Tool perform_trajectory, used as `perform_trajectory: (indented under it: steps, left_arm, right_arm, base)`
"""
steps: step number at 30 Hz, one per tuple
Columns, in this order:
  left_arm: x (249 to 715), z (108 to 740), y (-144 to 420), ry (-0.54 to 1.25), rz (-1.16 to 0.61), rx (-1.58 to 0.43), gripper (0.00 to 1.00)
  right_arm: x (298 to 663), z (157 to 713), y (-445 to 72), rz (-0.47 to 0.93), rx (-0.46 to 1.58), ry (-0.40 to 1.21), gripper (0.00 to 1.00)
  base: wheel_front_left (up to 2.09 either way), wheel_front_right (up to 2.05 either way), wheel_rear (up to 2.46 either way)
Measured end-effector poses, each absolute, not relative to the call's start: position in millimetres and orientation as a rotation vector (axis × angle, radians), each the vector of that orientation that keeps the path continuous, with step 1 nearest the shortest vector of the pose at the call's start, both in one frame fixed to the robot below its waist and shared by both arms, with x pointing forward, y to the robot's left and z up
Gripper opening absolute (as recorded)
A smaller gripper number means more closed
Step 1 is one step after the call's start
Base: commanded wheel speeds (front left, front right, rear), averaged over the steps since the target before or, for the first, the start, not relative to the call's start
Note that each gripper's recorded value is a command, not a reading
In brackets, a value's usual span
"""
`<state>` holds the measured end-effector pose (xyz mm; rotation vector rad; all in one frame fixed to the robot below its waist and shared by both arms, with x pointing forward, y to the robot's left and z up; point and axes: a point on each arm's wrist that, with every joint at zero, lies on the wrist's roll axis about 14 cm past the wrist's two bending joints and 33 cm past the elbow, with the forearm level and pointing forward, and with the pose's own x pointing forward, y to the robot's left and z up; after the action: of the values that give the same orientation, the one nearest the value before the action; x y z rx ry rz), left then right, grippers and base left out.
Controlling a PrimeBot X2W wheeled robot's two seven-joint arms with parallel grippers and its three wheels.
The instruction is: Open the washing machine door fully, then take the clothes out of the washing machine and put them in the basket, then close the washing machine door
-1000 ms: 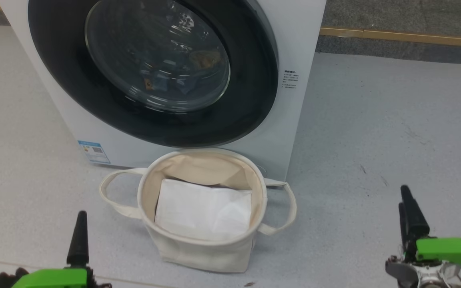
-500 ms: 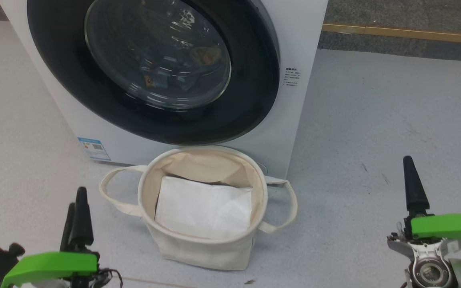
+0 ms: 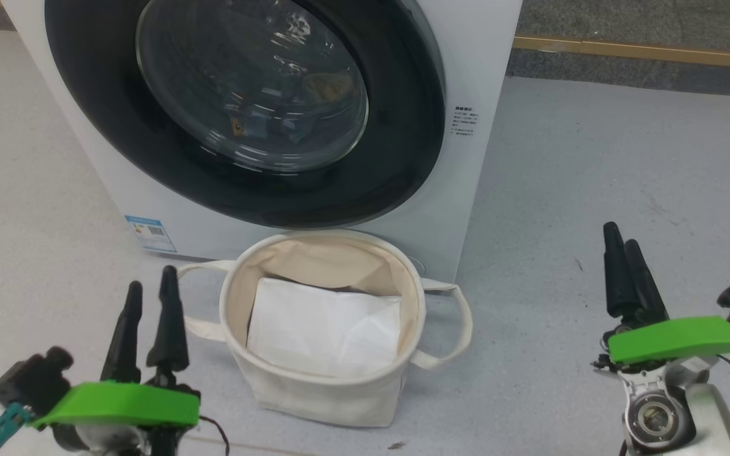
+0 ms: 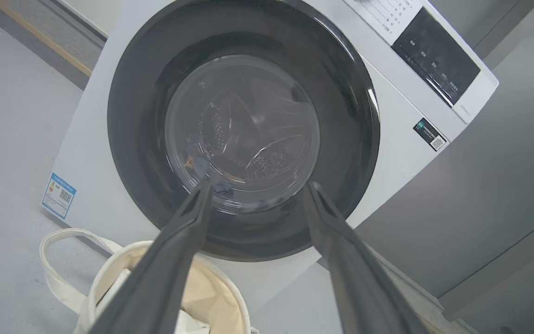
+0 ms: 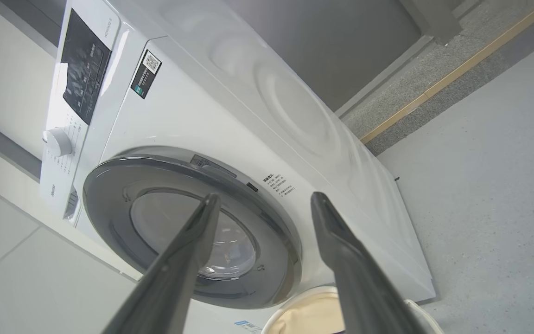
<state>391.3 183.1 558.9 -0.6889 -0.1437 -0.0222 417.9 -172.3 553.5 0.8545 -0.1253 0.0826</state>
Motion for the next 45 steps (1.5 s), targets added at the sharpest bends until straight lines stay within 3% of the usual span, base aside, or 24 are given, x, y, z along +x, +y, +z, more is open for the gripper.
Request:
perform_trajectory:
  steps: [22,39,45]
  left_arm:
    - [390,564,156,-0.158,-0.072,-0.188,1.00]
    - [397,543,135,-0.129,-0.097,-0.064,1.00]
    - [398,541,129,-0.134,-0.104,-0.065,1.00]
  right_arm:
    - [423,571,-145,0.168,0.512,-0.177,1.00]
    - [431,529,-133,0.175,0.352,-0.077,1.00]
    - [438,544,-130,0.191,0.331,-0.130,1.00]
  base:
    - [0.00,0.00,0.00]
    - [0.00,0.00,0.00]
    - [0.00,0.00,0.00]
